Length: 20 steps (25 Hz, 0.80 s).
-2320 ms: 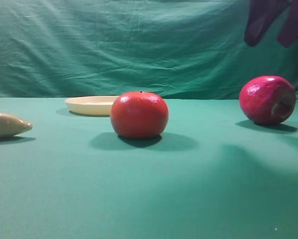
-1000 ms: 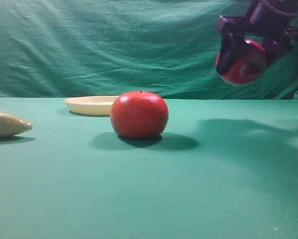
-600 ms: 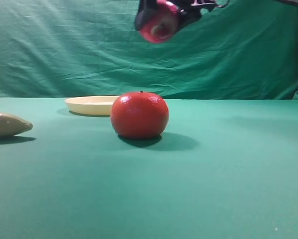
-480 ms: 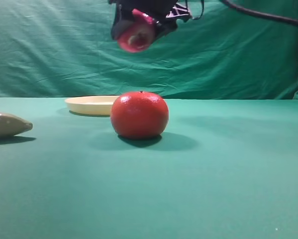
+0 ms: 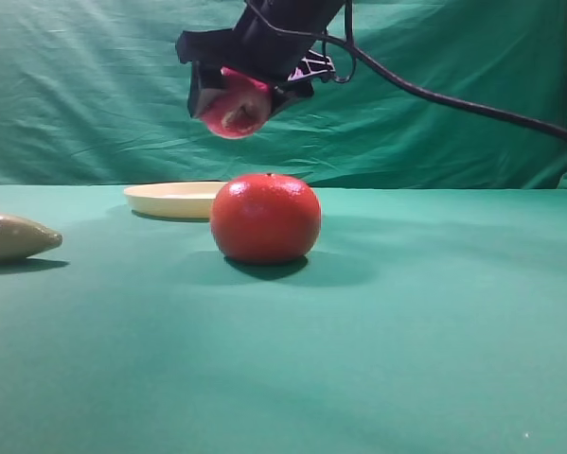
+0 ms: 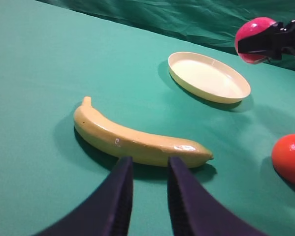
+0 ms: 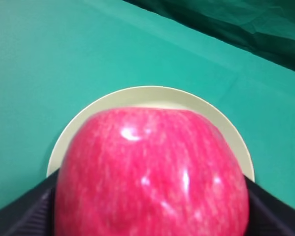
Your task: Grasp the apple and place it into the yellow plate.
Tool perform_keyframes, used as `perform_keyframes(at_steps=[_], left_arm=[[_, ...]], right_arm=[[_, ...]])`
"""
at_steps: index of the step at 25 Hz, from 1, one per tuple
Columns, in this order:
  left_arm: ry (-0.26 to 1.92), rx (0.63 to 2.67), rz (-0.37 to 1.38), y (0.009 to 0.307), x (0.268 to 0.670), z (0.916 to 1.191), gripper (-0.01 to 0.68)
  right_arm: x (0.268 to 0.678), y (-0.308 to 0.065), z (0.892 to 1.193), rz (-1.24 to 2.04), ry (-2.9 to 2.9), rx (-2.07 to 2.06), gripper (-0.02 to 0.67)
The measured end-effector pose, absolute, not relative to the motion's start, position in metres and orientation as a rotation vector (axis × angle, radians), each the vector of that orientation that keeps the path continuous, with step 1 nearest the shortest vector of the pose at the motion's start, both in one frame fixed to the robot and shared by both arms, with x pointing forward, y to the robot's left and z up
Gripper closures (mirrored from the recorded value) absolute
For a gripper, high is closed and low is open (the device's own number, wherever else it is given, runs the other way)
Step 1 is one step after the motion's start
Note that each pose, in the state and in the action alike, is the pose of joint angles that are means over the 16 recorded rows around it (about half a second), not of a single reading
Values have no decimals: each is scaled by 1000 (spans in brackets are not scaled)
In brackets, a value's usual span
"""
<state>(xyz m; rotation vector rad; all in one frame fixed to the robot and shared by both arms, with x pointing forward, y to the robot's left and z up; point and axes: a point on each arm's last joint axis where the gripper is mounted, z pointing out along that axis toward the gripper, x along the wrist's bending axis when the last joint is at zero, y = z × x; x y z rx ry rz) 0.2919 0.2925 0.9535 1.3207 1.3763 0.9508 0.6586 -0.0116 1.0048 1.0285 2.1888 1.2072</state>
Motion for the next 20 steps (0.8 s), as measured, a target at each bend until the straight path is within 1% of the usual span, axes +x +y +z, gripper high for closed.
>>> perform_keyframes(at_steps=[2,4,9,13,15,18,20], left_arm=[[1376,1321,951,293,292,953,516],[1376,1321,951,293,292,953,516],[1376,1321,951,293,292,953,516],[1376,1321,951,293,292,953,516],[1376,1321,951,293,292,953,516],[1376,1321,951,293,292,953,516],[1376,1321,951,293,292,953,516]], right_arm=[[656,-13,1017,1206,2187,988,57],[651,-16,1032,1205,2188,946,107],[631,-28,1082,1204,2194,853,292],[607,-43,1127,1214,2195,839,453],[593,-52,1147,1215,2200,858,522],[571,-67,1172,1204,2209,908,601],[557,-78,1185,1190,2209,952,633]])
